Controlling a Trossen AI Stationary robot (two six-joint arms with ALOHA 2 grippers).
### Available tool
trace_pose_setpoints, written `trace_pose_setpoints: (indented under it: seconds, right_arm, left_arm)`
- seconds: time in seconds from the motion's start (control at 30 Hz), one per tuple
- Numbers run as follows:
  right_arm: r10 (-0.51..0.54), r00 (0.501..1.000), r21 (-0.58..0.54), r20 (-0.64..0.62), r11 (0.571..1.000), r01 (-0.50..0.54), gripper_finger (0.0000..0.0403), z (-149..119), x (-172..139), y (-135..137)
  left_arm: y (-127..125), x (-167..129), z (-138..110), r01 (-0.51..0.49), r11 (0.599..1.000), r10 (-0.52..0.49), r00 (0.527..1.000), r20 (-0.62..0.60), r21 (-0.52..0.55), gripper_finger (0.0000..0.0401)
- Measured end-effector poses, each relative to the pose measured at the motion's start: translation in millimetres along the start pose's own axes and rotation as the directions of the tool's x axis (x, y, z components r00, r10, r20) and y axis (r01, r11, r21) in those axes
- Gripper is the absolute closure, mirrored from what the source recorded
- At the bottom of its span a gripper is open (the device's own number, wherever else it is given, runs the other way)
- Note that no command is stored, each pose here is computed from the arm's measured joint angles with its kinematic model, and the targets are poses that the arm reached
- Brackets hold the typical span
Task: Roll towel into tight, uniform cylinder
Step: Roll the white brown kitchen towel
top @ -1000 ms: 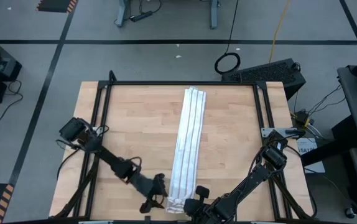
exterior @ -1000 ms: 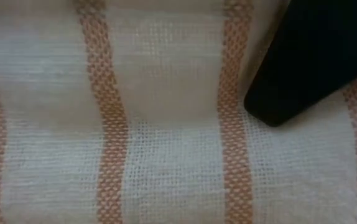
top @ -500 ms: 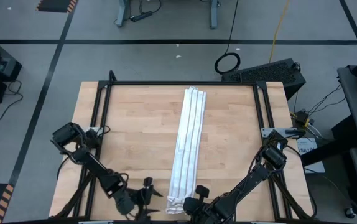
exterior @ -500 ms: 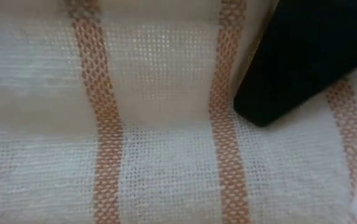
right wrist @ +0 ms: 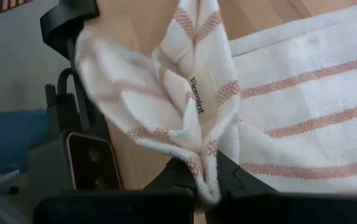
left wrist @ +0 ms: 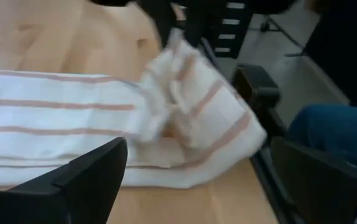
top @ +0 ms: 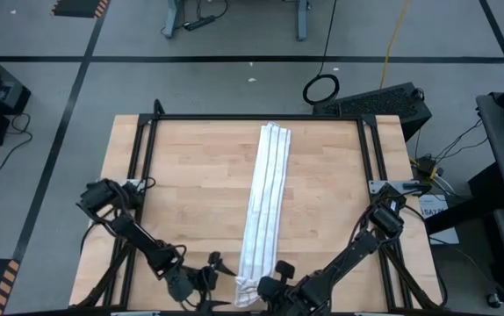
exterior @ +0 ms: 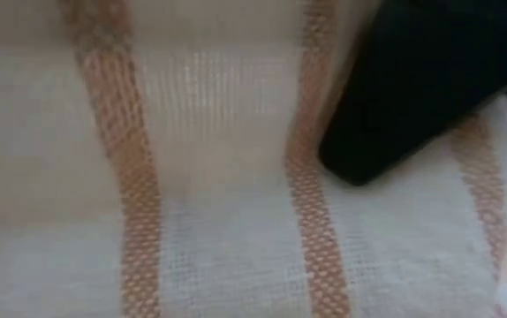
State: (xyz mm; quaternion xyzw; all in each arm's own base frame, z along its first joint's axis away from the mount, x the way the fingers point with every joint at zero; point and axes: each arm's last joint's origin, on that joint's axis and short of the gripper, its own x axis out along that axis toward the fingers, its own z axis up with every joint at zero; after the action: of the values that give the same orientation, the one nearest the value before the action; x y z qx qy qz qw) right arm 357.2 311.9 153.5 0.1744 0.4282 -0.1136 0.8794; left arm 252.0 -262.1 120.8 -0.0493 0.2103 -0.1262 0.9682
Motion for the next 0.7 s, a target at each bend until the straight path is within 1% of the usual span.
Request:
trace_pose_setpoints:
  seconds: [0.23,0.33,0.47,0.7]
  right_arm:
    - [0.005,1.000,0.016,0.007,1.000,-0.005,0.0402,4,2,-1]
    - [0.003,1.000,0.049,0.008,0.999,-0.004,0.0402,5,3,-2]
    - [0.002,1.000,0.088,0.010,0.996,-0.003,0.0402,7,4,-3]
    - [0.002,1.000,0.137,0.011,0.991,-0.004,0.0402,7,4,-3]
  left_arm:
    - [2,10,-19,-0.047,0.998,0.048,0.999,-0.018,0.037,0.0001]
    - [-1,13,-23,-0.043,0.997,0.044,0.999,-0.023,0.064,0.0001]
    - [-11,20,-22,-0.048,0.988,0.049,0.999,0.000,0.146,0.0001]
    - [-13,25,-18,-0.145,0.979,0.140,0.989,0.045,0.140,0.0001]
